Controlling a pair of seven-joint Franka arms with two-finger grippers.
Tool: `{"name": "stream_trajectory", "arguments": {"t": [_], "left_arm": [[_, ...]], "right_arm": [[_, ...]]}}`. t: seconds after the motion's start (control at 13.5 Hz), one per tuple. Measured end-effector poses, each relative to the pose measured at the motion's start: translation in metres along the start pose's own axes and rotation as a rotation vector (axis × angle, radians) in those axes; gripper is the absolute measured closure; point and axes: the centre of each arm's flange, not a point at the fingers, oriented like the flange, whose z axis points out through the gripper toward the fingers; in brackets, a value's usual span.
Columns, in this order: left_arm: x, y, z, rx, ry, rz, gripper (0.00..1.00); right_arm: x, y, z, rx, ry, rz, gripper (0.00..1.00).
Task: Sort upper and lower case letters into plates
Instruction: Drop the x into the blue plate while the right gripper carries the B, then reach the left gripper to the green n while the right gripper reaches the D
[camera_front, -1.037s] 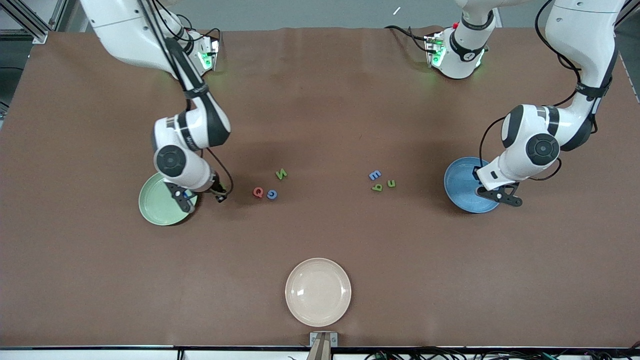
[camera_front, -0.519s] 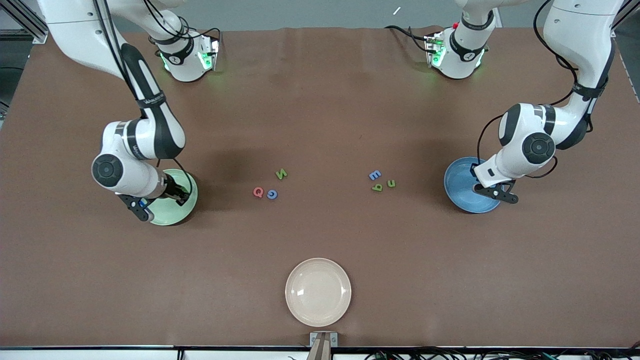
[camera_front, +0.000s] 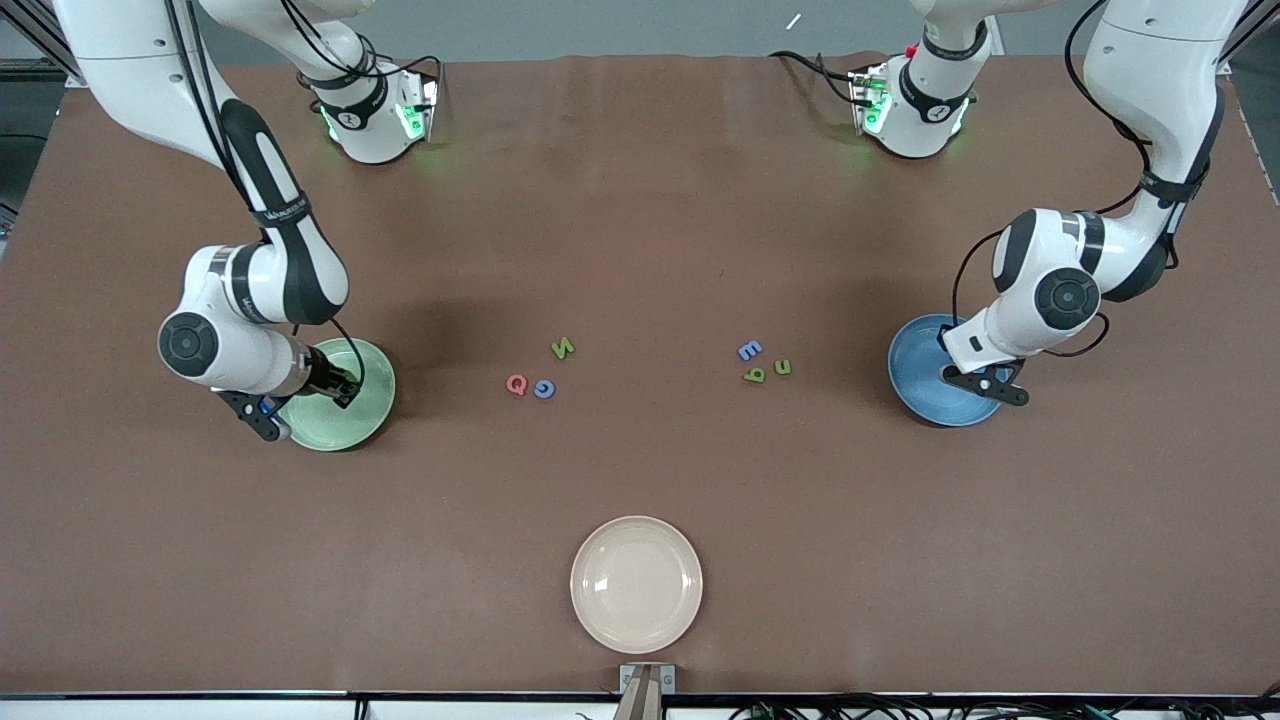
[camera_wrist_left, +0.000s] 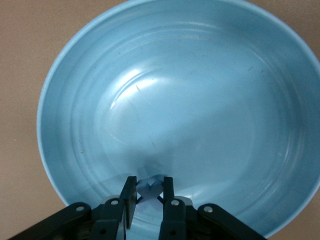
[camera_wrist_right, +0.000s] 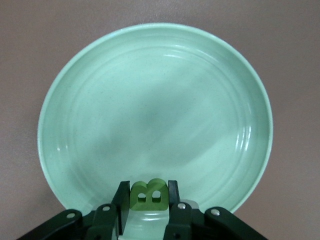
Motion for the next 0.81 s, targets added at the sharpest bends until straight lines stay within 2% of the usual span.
{"name": "stream_trajectory", "arguments": {"t": [0.15, 0.3, 0.52, 0.59, 0.67, 0.74, 0.81], "left_arm": [[0.000, 0.000, 0.001, -0.001, -0.002, 0.000, 0.74], [0.000, 0.000, 0.001, -0.001, 0.000, 0.000, 0.69], [0.002, 0.000, 0.000, 0.001, 0.009, 0.001, 0.41], [0.003, -0.001, -0.002, 0.003, 0.013, 0.001, 0.33], [0.004, 0.000, -0.005, 0.005, 0.019, 0.003, 0.27], [0.007, 0.003, -0.011, 0.009, 0.030, 0.009, 0.27], [0.011, 0.008, -0.018, 0.012, 0.043, 0.016, 0.20]], "right_arm": [[-0.003, 0.000, 0.012, 0.008, -0.004, 0.007, 0.66], [-0.005, -0.001, 0.020, 0.009, -0.010, 0.011, 0.66], [-0.006, -0.002, 0.025, 0.009, -0.013, 0.012, 0.66], [-0.006, -0.002, 0.027, 0.008, -0.015, 0.013, 0.59], [-0.006, -0.002, 0.027, 0.007, -0.016, 0.013, 0.51], [-0.006, -0.002, 0.028, 0.007, -0.017, 0.013, 0.41], [-0.007, -0.002, 0.028, 0.007, -0.017, 0.011, 0.30]]}}
